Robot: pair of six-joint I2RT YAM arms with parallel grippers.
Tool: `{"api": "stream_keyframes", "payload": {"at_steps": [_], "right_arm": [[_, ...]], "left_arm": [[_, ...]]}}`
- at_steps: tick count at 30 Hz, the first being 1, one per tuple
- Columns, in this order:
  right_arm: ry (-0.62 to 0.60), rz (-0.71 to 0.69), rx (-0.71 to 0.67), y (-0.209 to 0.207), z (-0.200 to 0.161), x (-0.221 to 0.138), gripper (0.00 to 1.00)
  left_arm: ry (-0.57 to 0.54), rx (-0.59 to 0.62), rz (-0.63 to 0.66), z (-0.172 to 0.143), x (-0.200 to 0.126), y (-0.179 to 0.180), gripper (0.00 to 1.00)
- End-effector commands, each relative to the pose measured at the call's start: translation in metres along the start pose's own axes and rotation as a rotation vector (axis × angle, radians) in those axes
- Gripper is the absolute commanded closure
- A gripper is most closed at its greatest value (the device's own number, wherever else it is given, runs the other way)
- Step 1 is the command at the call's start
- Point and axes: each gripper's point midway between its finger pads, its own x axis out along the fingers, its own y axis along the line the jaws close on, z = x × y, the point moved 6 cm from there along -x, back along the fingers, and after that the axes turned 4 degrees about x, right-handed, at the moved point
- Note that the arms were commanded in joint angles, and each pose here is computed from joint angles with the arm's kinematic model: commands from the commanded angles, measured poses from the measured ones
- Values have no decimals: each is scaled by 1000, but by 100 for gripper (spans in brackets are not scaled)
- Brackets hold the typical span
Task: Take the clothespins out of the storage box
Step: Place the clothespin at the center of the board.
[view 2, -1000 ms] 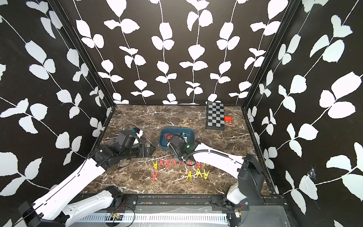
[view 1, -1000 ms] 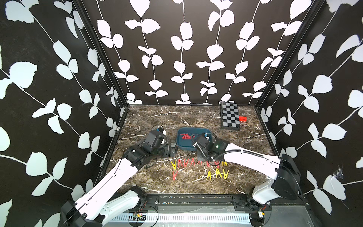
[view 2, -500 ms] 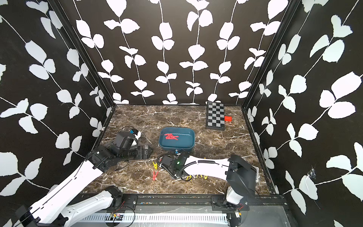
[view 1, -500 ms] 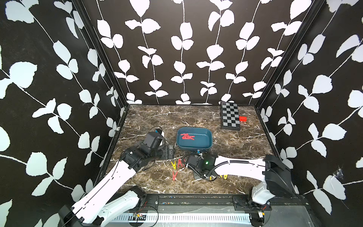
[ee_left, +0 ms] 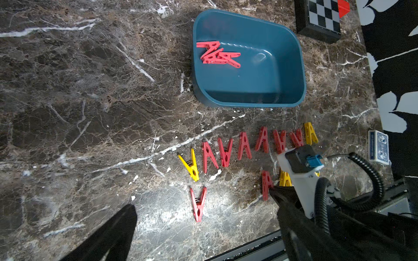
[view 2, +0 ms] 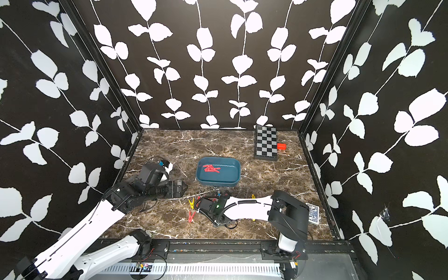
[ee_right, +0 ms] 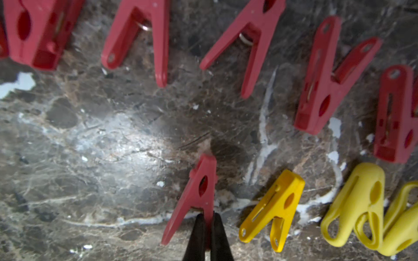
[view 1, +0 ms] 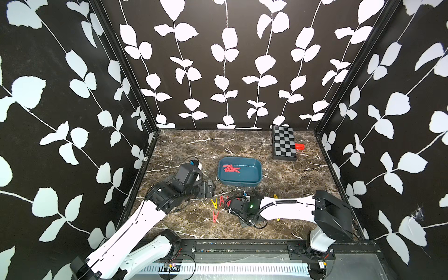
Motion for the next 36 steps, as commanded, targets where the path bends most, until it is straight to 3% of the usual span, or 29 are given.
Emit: {"api": "stream_keyframes", "payload": {"at_steps": [1, 23, 26, 36], "right_arm": [[9, -17, 25, -4, -10, -1, 100], [-42, -97, -22, -11, -7, 1, 96], [-50, -88, -35, -9, -5, -2, 86], [-121, -18, -35, 2, 15, -32, 71]], "left_arm": [[17, 4, 15, -5, 3, 5, 1], [39, 0, -8, 3, 16, -3, 1], [38, -2, -10, 4, 17, -4, 1], [43, 1, -31, 15, 25, -12, 1]]}}
